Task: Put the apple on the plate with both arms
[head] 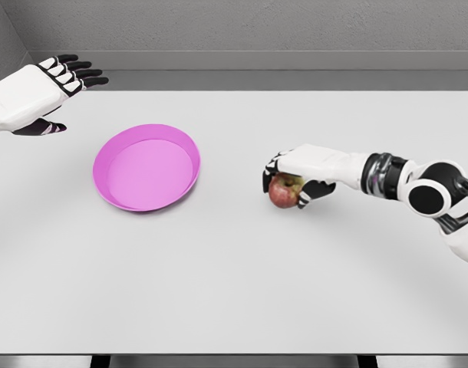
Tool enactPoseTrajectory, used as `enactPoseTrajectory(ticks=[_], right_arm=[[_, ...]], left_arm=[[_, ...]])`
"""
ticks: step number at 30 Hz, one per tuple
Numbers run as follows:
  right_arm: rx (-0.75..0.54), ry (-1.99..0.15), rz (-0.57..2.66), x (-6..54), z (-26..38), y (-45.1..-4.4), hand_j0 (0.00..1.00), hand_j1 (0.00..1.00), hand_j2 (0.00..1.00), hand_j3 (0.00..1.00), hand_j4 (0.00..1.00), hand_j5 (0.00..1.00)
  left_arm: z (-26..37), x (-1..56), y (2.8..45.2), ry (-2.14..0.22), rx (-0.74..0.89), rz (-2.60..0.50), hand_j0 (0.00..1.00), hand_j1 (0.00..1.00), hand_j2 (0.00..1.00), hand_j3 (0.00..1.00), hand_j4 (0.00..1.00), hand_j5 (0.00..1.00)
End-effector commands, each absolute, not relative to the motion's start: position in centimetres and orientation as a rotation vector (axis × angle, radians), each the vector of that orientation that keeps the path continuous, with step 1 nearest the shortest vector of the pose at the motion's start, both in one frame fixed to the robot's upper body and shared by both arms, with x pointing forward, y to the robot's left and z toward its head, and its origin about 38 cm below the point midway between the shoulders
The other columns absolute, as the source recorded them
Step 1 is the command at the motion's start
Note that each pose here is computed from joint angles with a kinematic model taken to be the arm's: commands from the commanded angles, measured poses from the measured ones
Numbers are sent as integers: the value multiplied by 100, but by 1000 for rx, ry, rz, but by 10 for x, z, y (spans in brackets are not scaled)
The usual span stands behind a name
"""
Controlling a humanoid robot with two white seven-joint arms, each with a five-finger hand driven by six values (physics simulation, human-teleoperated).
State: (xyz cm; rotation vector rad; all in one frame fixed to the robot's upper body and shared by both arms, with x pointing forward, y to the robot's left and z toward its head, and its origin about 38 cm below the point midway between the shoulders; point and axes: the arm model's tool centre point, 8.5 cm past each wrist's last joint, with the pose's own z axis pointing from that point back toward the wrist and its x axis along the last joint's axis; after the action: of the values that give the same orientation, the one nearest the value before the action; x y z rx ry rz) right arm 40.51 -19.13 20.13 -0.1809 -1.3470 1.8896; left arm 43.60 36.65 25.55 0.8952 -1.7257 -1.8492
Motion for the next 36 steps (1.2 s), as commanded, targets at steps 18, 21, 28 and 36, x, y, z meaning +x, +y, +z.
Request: enactPoseTrajectory(ticks=[18,21,28,36], right_arm=[[-140,-1367,1908,404,200,-168,100,100,100,100,100,100],[-139,-1368,1909,404,200,-168,100,100,100,100,100,100],[-145,-1373,1917,404,203,-170,100,100,100,100,100,100],[-290,-1425,1922,411,239,-231,100,100,100,100,100,100]], left_arm=[[257,436,367,-1731,893,-1844,100,100,100,100,100,100],[257,436,367,-1731,893,-1844,100,100,100,100,100,100],[257,436,366,-1733,893,-1845,100,100,100,100,100,100],[268,435,372,-1730,928,-1852,100,100,100,100,100,100]])
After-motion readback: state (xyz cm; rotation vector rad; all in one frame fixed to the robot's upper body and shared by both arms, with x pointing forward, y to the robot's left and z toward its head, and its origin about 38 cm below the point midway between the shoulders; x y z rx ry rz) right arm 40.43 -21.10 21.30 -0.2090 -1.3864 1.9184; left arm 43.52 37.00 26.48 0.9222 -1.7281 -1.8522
